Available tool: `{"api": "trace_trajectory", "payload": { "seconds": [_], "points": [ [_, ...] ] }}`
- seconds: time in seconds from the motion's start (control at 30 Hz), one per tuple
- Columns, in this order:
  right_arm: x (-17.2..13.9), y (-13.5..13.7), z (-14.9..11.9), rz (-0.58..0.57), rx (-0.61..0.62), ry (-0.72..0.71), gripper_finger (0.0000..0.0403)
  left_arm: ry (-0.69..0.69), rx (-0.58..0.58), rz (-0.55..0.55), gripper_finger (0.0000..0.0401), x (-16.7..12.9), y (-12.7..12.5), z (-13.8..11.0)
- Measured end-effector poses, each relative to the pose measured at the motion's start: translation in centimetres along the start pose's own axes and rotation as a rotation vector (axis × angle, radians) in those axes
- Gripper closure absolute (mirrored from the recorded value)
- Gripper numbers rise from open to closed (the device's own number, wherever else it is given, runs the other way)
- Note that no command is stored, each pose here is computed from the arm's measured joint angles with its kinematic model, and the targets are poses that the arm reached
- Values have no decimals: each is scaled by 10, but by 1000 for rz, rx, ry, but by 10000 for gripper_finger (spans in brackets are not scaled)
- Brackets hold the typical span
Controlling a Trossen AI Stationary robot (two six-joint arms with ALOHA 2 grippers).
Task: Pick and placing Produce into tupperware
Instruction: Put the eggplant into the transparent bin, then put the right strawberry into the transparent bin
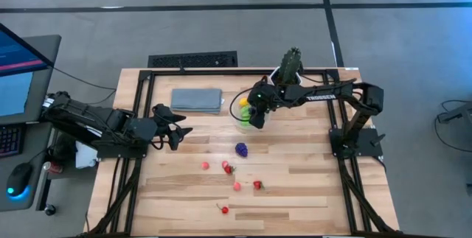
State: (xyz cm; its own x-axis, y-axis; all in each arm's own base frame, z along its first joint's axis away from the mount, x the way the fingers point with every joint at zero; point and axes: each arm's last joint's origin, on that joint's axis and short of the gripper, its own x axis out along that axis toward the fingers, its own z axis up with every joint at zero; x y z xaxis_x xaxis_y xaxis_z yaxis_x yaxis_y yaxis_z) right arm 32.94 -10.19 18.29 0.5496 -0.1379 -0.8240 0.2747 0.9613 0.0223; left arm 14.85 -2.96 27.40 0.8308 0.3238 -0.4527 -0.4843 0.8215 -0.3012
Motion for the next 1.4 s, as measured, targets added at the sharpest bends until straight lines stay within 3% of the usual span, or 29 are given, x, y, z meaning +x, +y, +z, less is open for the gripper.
{"api": "trace_trajectory", "payload": {
  "seconds": [0.3, 0.6, 0.9, 1.2, 1.4],
  "points": [
    [-1, 2, 0, 33, -4, -4, 162, 0, -1, 1, 120, 0, 0, 0],
    [-38, 21, 11, 130, -51, -112, 167, -3, -1, 3, 120, 0, 0, 0],
    [-66, 65, 7, 226, -161, -126, 168, -15, 4, 18, 120, 0, 1, 0],
    [-75, 122, -26, 410, -279, 98, 168, 1, 18, -1, 120, 0, 0, 0],
    [-84, 157, -41, 456, -345, 122, 168, -12, 48, 16, 120, 0, 1, 0]
  ]
}}
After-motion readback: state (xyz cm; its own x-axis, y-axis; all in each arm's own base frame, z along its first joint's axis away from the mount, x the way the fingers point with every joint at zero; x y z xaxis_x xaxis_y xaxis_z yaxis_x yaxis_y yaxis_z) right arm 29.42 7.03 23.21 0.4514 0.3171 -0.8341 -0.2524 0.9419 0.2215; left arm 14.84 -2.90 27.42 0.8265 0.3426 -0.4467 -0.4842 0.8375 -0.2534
